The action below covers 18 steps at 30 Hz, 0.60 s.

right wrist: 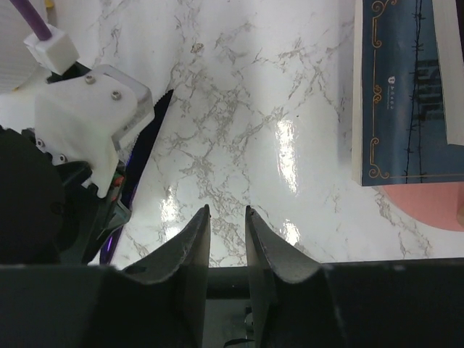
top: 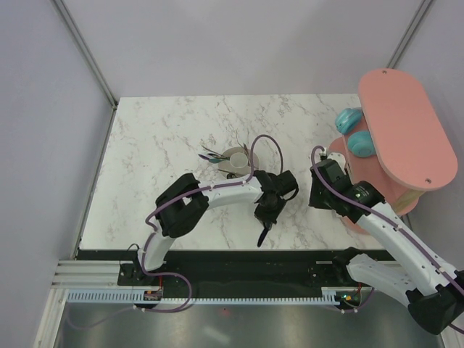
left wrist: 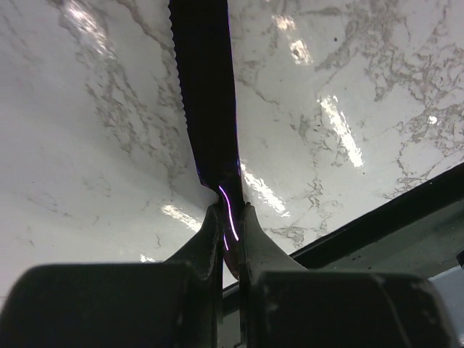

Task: Sort the eating utensils into containers
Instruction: Pick up the knife at the center of the board.

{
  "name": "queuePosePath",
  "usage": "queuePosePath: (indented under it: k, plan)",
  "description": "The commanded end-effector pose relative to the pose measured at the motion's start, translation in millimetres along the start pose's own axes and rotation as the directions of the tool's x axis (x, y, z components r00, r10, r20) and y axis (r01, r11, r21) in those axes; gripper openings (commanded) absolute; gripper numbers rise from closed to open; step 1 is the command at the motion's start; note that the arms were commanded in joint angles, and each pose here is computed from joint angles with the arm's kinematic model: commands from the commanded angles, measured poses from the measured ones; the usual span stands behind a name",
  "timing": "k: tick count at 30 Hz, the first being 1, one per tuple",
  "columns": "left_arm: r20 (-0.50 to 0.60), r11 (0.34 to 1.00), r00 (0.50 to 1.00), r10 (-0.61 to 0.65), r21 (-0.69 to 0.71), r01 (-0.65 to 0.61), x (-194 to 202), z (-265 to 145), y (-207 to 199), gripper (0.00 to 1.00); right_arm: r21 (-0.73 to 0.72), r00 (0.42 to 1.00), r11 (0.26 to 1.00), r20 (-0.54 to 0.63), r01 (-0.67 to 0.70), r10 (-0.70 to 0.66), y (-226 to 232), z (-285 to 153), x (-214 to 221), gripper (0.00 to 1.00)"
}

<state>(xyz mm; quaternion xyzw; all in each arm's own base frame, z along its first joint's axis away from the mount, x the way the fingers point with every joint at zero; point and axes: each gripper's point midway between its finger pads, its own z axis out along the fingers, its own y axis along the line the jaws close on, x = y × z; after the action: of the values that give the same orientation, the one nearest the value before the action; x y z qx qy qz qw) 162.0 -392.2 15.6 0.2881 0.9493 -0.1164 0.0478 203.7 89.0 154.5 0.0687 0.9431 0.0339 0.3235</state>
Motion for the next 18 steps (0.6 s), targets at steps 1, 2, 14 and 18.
queuePosePath:
  k: [1, 2, 14, 18]
  plan:
    - [0.099, 0.995, 0.995, 0.027, -0.099, -0.017, -30.8, 1.1, 41.8, 0.02, 0.021, 1.0, 1.0, -0.016, -0.009, 0.01, -1.1, 5.8, 2.1, 0.33]
    - [0.104, 0.995, 0.994, 0.017, -0.095, -0.007, -33.6, -0.5, 45.3, 0.02, 0.027, 1.0, 1.0, -0.028, -0.004, 0.004, -0.6, 8.5, 4.0, 0.33]
    - [0.161, 0.999, 0.987, 0.016, -0.03, -0.011, -49.9, -23.2, 51.7, 0.02, -0.013, 0.985, 0.999, -0.171, 0.032, -0.034, 12.5, 34.4, 35.3, 0.31]
    - [0.164, 0.999, 0.986, 0.036, 0.017, -0.039, -51.2, -28.3, 43.3, 0.02, -0.032, 0.973, 0.999, -0.228, 0.037, -0.043, 17.1, 44.7, 50.0, 0.31]
